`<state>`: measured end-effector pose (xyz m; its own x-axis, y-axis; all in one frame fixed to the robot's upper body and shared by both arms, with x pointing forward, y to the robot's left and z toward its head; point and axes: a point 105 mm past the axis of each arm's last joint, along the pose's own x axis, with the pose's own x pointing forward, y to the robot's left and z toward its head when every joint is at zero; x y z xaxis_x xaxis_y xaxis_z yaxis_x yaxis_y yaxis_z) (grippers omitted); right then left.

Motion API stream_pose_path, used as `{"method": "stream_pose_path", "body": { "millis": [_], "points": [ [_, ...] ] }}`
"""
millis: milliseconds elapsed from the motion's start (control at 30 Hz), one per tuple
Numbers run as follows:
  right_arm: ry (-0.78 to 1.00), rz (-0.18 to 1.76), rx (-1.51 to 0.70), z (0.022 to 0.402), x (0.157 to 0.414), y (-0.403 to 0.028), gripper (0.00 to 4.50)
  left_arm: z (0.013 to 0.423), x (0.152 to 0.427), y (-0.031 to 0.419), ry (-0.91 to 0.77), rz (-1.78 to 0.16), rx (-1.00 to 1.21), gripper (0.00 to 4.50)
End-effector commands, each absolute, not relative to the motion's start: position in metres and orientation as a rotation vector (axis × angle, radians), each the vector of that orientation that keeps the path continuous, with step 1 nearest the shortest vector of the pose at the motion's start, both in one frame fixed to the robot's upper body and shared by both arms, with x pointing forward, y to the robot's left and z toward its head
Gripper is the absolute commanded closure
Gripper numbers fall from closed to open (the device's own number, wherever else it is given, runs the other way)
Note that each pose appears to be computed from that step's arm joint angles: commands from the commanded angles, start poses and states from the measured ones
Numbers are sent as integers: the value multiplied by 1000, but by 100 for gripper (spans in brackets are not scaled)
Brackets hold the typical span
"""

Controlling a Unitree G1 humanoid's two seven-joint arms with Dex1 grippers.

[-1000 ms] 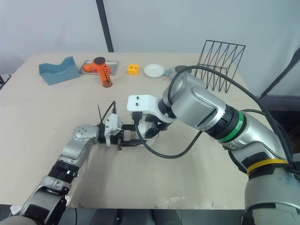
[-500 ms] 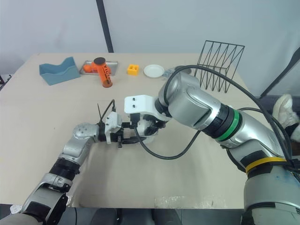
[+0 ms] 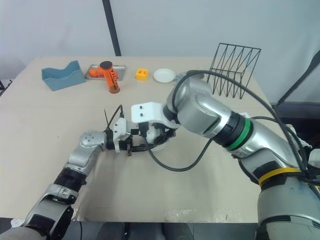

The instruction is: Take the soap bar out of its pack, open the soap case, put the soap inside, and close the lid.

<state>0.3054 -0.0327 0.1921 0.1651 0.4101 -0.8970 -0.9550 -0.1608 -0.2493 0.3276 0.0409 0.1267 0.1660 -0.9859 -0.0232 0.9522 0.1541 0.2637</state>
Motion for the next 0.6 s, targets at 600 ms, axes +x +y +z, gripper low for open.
{"method": "stream_pose_path", "body": {
  "millis": [600],
  "points": [
    [523,1258,-1146,243,319,-60,8,154,330,48,-295,-1379,290,256]
  ]
}}
